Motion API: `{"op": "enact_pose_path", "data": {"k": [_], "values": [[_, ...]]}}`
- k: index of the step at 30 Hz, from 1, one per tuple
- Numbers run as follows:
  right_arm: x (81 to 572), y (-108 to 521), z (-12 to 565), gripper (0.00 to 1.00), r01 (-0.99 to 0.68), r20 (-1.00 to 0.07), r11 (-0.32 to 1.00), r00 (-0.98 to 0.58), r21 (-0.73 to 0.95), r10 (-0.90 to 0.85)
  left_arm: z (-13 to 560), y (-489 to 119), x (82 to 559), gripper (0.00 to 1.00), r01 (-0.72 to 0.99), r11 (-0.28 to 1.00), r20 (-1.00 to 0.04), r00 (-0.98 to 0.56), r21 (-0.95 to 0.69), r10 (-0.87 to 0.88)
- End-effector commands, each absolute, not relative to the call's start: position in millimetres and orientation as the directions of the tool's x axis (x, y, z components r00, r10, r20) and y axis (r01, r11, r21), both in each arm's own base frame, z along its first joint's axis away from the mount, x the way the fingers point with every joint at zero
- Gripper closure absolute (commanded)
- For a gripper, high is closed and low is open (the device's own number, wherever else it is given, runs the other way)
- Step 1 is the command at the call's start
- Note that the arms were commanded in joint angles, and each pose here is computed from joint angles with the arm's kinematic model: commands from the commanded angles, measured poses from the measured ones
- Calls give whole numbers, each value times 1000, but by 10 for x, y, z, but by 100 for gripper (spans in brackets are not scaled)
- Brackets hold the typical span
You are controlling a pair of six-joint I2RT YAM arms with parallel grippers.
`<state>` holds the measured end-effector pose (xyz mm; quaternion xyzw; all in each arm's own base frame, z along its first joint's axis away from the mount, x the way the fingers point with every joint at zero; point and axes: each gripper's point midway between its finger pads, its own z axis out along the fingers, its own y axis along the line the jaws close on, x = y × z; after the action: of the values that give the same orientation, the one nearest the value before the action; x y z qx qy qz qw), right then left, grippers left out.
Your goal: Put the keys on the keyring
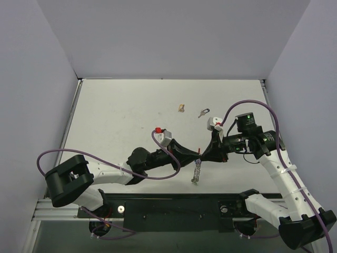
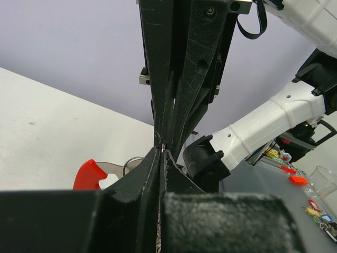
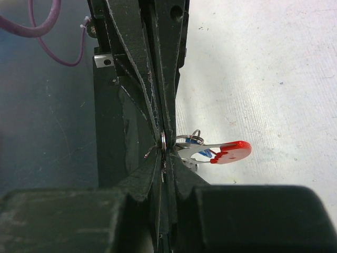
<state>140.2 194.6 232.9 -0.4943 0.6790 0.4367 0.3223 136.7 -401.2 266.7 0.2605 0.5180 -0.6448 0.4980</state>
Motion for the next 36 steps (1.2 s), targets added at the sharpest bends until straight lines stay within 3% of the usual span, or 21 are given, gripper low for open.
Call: {"op": "enact_pose_path", "data": {"k": [1,7,13,16,19,23,28,36], "values": [[1379,1944,2432,100,-959,-879,120,-282,255,-384,3493,-3763,1228,82,956,-101,-756,-279,-274,-592],[1368,1949,2444,100,-959,-880,114,-284,260,-381,3429,-3761,1214,62,946,-116,-779,-317,-304,-541],[1377,1934,2423,100,-958,-868,131,-288,256,-405,3403,-3741,1171,59,941,-166,-803,-338,-295,-491],[1311,1854,2338,100,-964,-828,129,-267,235,-493,3235,-3762,1198,57,945,-148,-870,-327,-293,-369],[1285,1698,2345,100,-984,-764,92,-175,151,-621,2972,-3756,1277,54,979,-11,-965,-201,-202,-167],[1193,1520,2358,100,-987,-648,48,-138,155,-749,2831,-3635,1322,51,995,91,-999,-42,-43,-17],[1195,1359,2303,100,-983,-493,40,-124,177,-861,2795,-3703,1318,50,991,118,-996,61,68,60],[1233,1303,2262,100,-979,-417,64,-140,192,-898,2794,-4064,1371,51,960,217,-984,169,178,62]]}}
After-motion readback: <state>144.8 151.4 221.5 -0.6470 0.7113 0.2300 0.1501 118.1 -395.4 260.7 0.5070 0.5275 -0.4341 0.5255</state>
